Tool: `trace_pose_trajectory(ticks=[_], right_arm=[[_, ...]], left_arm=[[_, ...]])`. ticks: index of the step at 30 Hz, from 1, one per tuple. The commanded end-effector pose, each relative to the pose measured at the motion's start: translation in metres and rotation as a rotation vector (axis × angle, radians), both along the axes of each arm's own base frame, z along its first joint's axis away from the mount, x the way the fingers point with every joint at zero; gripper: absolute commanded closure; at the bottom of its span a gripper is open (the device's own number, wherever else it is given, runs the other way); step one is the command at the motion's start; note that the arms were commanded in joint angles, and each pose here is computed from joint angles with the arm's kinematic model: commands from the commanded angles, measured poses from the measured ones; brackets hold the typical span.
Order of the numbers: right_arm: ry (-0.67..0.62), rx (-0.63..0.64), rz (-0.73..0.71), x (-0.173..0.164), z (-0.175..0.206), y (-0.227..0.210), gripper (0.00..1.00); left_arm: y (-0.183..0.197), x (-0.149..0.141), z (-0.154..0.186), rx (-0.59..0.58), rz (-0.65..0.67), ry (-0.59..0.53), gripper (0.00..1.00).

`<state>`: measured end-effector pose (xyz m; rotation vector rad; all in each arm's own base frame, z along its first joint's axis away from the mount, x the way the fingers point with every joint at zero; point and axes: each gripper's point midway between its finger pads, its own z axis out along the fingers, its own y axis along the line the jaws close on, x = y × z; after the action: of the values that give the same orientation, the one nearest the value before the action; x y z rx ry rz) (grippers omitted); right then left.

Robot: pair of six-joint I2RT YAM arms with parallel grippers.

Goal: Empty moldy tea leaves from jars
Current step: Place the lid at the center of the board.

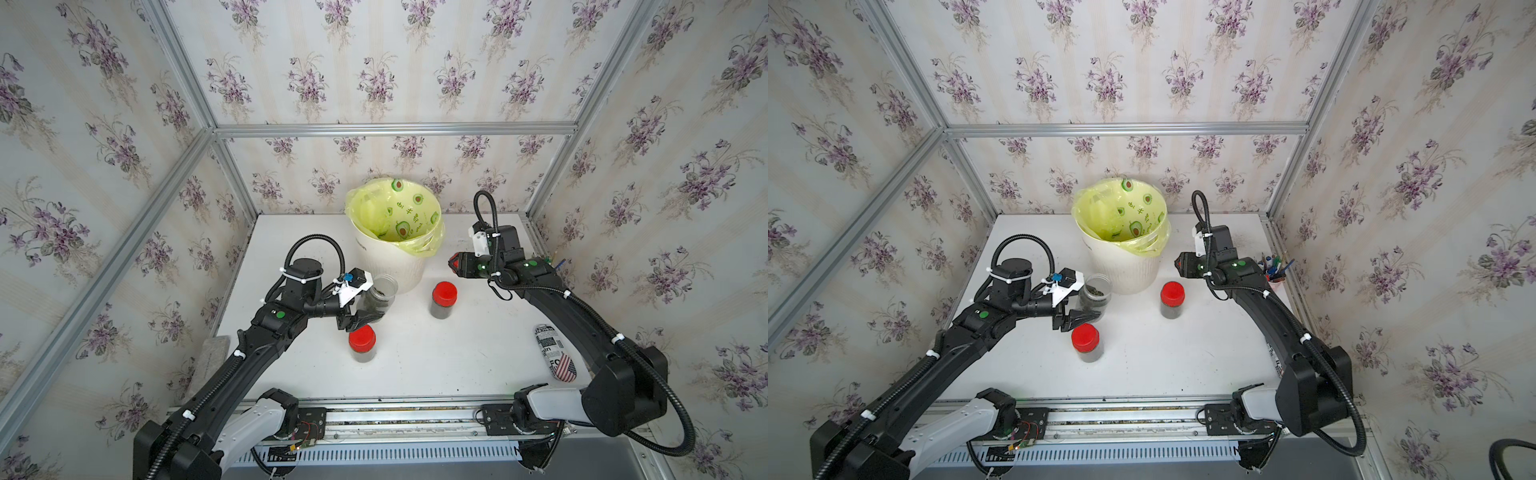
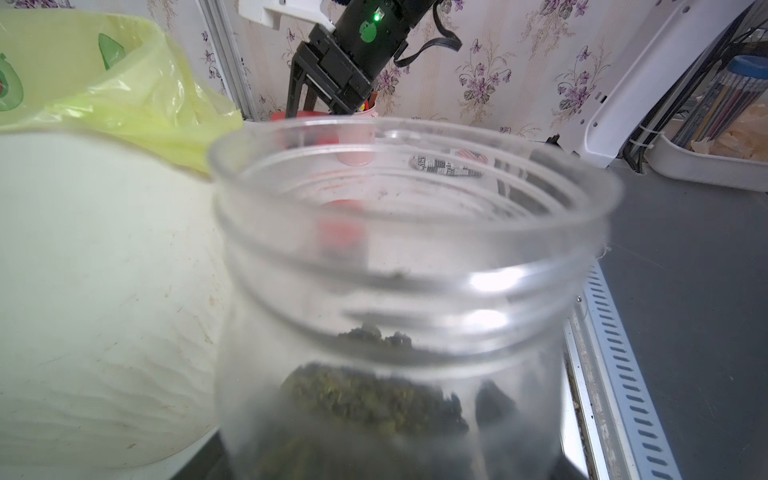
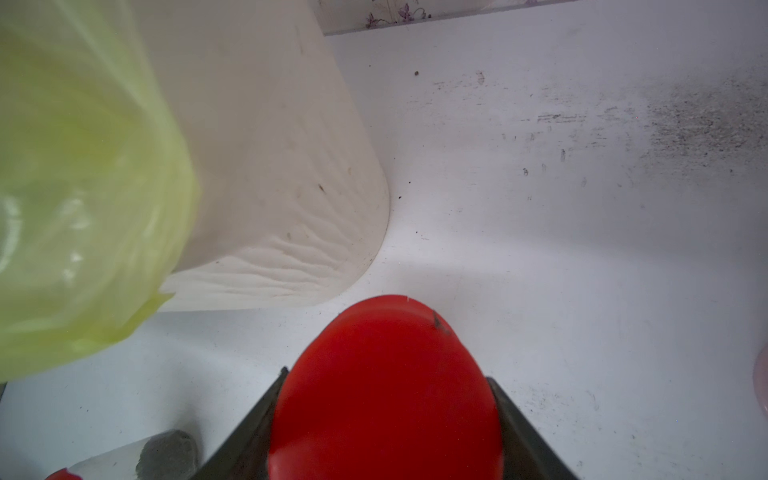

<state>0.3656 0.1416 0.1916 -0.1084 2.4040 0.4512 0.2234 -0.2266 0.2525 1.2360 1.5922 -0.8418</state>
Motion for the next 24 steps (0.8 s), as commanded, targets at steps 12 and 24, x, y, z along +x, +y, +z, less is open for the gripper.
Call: trace_pose_trajectory(ticks=[12, 24], right_arm=[[0.01, 0.006, -0.11, 0.078, -0.056, -0.005, 0.43], [0.087, -0.006, -0.123, 0.118, -0.116, 0.004, 0.43]], left_arm=[[0.0, 0.001, 0.008, -0.01, -0.008, -0.044, 0.57], [0.001, 0.001, 0.008, -0.004, 0.003, -0.051, 0.57]])
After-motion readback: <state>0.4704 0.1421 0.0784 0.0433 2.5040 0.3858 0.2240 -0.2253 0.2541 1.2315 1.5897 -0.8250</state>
